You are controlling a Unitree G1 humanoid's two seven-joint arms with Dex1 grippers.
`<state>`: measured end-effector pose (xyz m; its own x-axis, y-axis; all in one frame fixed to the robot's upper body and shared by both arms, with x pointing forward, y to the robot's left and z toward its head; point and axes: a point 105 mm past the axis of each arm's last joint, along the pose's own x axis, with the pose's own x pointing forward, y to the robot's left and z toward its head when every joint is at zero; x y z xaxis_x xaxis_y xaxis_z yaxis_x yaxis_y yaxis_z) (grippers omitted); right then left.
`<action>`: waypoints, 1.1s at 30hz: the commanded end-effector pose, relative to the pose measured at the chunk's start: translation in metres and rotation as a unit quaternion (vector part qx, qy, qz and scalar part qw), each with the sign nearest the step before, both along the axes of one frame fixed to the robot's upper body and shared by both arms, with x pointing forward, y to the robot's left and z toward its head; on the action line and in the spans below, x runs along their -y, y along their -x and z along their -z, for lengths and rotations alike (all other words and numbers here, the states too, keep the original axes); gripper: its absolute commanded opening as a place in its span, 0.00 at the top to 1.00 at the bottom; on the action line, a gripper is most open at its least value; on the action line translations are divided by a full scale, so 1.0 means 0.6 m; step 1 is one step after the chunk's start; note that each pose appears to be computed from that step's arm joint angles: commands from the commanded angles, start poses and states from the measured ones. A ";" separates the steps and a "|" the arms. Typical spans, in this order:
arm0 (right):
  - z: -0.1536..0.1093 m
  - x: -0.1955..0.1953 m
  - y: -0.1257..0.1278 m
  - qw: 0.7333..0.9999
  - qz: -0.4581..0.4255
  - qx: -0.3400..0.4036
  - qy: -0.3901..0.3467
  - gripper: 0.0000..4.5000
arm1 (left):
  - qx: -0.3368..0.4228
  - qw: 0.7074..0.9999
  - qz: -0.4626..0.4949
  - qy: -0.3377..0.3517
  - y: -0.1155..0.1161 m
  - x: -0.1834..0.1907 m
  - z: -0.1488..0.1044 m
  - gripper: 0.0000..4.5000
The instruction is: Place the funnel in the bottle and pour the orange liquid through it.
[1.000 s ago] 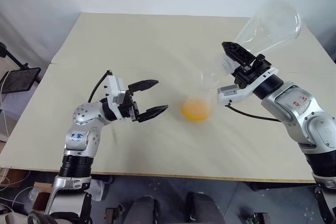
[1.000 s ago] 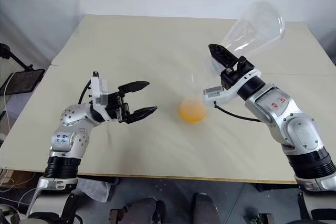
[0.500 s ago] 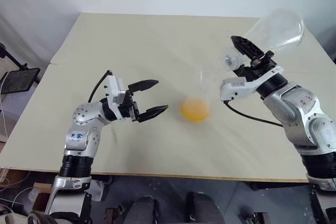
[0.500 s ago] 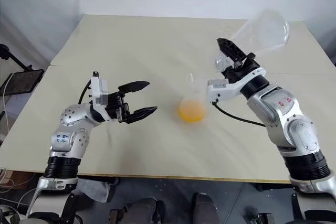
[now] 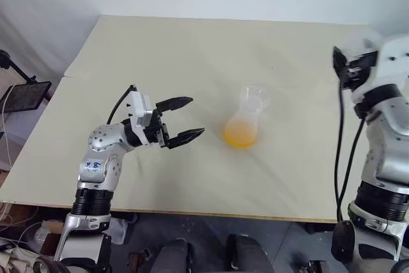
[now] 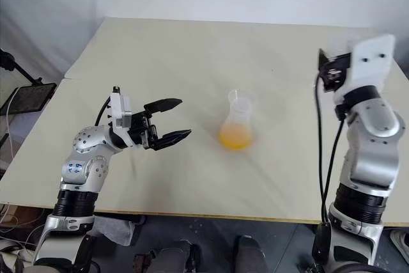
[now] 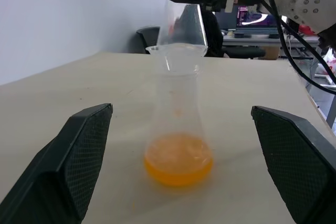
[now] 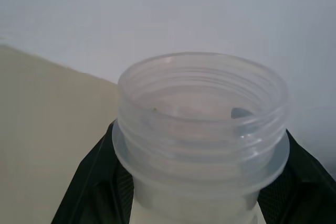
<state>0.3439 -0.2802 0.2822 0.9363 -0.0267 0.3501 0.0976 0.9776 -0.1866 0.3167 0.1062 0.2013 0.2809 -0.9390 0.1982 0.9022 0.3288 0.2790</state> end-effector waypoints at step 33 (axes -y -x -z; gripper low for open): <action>0.099 0.109 0.139 0.986 -0.123 -0.112 -0.015 0.01 | -0.018 0.999 -0.025 -0.038 0.007 -0.051 0.020 0.00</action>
